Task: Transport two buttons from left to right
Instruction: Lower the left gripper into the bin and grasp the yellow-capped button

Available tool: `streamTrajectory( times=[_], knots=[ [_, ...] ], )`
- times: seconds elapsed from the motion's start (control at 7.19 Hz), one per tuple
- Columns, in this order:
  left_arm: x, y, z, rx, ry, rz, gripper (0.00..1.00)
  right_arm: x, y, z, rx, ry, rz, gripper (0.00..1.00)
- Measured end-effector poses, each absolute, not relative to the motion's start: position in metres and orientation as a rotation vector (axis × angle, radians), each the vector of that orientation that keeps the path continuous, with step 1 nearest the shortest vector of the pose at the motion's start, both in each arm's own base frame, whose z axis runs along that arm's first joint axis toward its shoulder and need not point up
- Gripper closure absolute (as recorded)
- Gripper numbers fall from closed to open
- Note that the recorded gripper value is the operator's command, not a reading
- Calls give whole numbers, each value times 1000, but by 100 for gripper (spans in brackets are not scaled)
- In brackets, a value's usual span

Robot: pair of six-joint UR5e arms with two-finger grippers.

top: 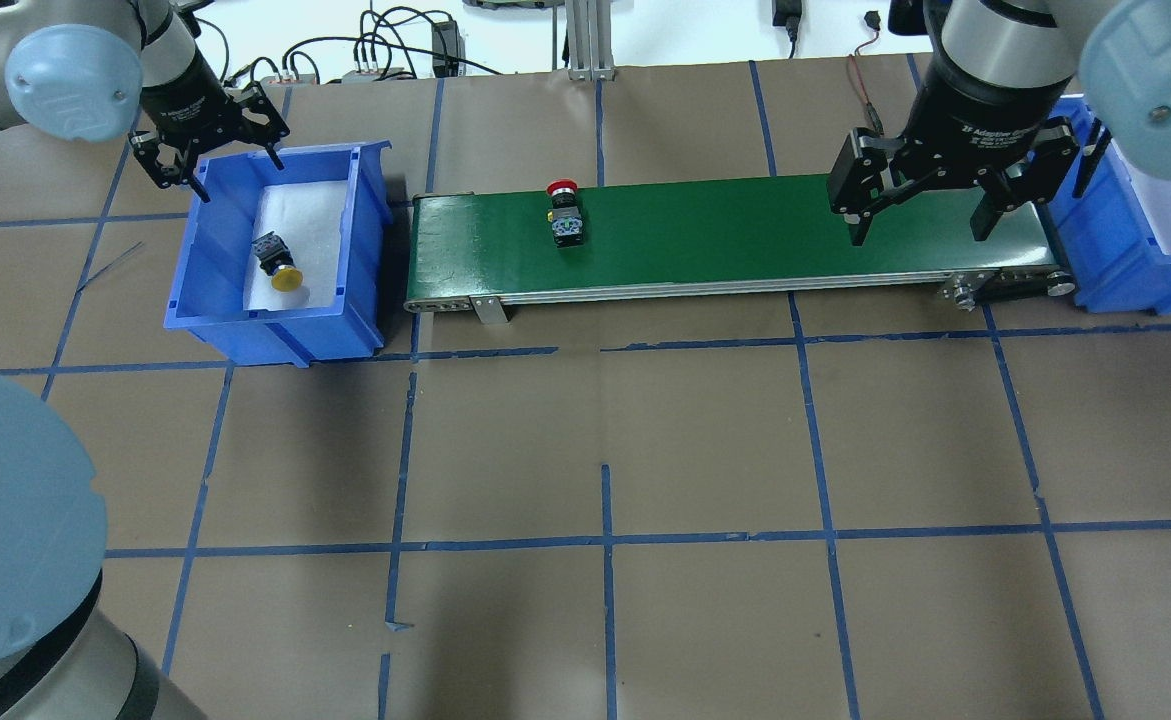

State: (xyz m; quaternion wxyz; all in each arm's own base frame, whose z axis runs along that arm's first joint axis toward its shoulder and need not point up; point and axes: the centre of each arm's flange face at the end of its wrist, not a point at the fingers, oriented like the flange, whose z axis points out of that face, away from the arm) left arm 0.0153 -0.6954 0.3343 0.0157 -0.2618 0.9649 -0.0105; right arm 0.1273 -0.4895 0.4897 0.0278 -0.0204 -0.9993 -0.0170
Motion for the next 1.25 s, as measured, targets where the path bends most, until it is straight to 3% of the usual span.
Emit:
streamTrajectory(
  times=[1.25],
  knots=[
    [8,-666,257,-809,2995,63,16,127,-489,481,-61,-3083,-72,0]
  ],
)
